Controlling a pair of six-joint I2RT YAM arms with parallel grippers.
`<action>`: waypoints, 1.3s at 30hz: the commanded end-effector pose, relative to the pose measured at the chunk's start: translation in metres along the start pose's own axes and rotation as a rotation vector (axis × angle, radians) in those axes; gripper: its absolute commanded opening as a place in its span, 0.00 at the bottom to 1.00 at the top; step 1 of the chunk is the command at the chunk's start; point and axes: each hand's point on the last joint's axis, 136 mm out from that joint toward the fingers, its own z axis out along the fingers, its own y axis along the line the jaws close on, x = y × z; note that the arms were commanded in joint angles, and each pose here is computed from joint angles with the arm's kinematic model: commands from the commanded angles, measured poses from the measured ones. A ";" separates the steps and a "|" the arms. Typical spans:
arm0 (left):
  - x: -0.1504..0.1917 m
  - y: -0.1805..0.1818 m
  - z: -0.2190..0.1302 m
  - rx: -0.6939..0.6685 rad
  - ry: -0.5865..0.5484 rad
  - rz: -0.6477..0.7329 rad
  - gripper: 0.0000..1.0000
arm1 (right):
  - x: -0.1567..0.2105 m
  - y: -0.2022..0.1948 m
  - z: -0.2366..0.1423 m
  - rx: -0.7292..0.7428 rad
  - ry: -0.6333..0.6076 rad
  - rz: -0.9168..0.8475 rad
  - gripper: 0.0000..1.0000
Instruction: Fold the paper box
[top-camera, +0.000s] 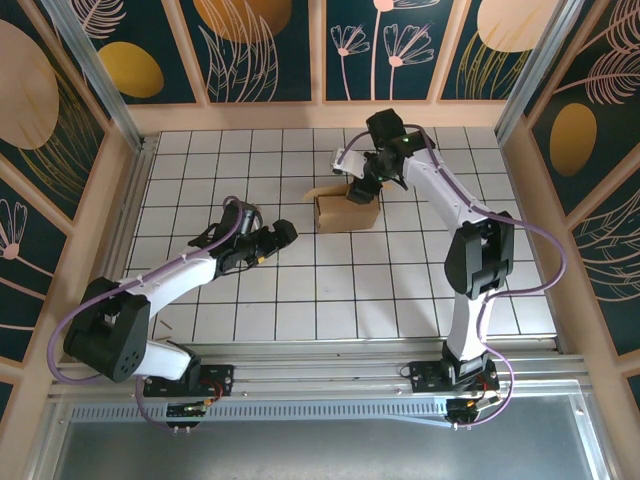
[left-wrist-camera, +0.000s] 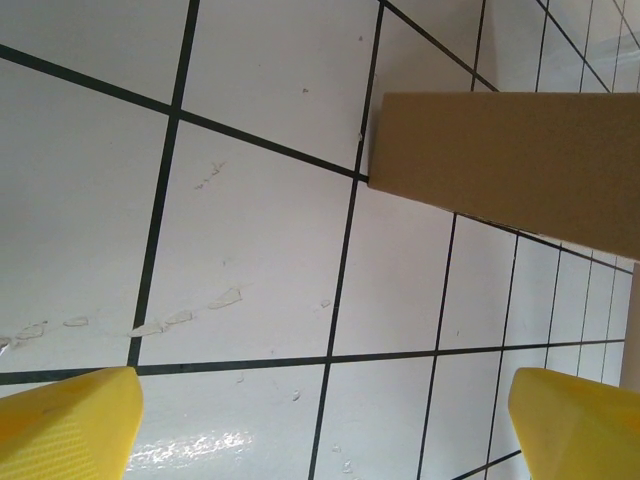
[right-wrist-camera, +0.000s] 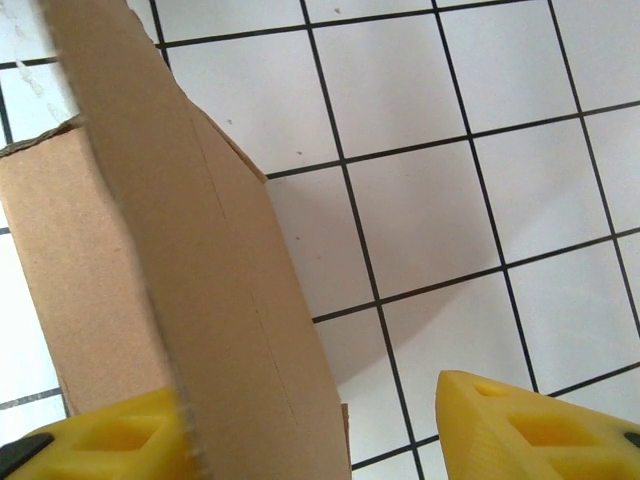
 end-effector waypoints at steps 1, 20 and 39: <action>-0.007 -0.009 0.002 0.018 -0.003 0.003 0.94 | -0.001 0.005 -0.002 -0.062 -0.028 -0.071 0.58; -0.006 -0.010 0.008 0.020 0.014 0.008 0.94 | -0.023 -0.018 -0.016 0.033 -0.079 -0.108 0.67; -0.100 -0.123 -0.045 0.016 -0.204 0.700 0.75 | 0.015 -0.047 -0.167 0.177 -0.659 0.826 0.47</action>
